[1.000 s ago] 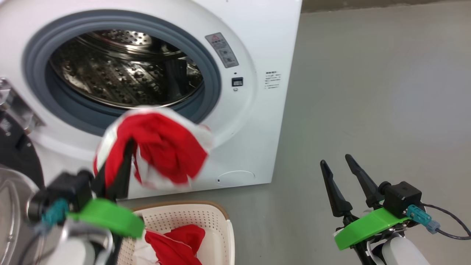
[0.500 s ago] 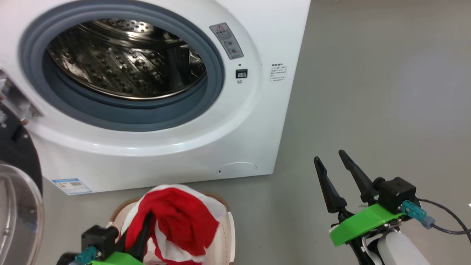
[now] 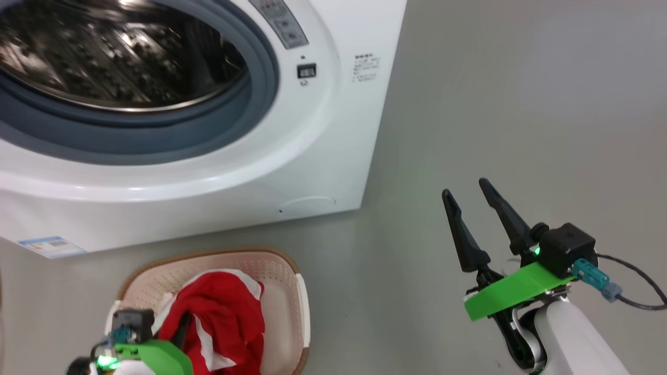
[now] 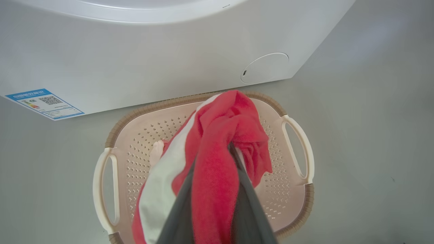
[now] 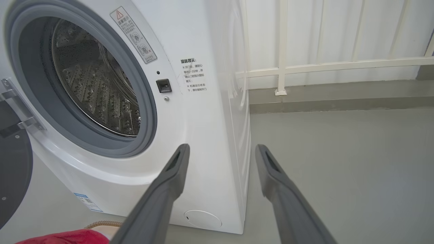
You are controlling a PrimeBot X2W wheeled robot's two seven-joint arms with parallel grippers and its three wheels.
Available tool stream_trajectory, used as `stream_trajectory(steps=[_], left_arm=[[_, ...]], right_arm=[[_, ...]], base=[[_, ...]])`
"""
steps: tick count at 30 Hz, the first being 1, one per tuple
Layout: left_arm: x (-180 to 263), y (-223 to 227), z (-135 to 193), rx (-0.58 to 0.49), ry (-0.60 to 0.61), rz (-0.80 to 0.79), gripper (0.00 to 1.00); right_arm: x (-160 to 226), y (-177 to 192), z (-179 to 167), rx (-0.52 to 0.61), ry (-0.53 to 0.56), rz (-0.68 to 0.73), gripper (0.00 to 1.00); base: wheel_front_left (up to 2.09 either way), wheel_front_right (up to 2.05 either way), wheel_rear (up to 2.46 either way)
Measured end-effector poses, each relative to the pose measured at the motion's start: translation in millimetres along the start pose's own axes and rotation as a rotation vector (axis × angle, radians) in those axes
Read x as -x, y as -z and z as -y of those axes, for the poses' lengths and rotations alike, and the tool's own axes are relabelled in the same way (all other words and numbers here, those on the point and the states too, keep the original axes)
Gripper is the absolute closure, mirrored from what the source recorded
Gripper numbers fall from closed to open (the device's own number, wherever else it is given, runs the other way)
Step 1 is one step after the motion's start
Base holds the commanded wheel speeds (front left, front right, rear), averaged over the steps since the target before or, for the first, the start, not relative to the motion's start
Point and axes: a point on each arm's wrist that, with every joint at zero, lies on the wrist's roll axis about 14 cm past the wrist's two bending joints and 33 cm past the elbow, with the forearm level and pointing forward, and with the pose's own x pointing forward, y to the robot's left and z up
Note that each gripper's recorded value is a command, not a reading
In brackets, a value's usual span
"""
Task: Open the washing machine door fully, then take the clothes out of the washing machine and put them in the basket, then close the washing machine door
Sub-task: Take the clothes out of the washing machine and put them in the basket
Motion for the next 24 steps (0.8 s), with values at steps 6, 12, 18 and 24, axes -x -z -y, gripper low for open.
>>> stream_trajectory(steps=[6,12,18,24], left_arm=[[-31,15,5,-0.027,0.027,-0.093,1.00],[-48,43,11,-0.045,0.047,-0.193,0.38],[-56,55,28,-0.021,0.083,-0.233,0.00],[-53,45,30,-0.025,0.091,-0.204,0.00]], right_arm=[[-7,14,15,0.004,0.034,-0.033,0.00],[-17,20,28,0.015,0.060,-0.044,0.00],[-13,27,39,0.022,0.091,-0.067,0.00],[-13,20,34,0.020,0.078,-0.049,0.00]], base=[[0.00,0.00,0.00],[0.00,0.00,0.00],[0.00,0.00,0.00],[0.00,0.00,0.00]])
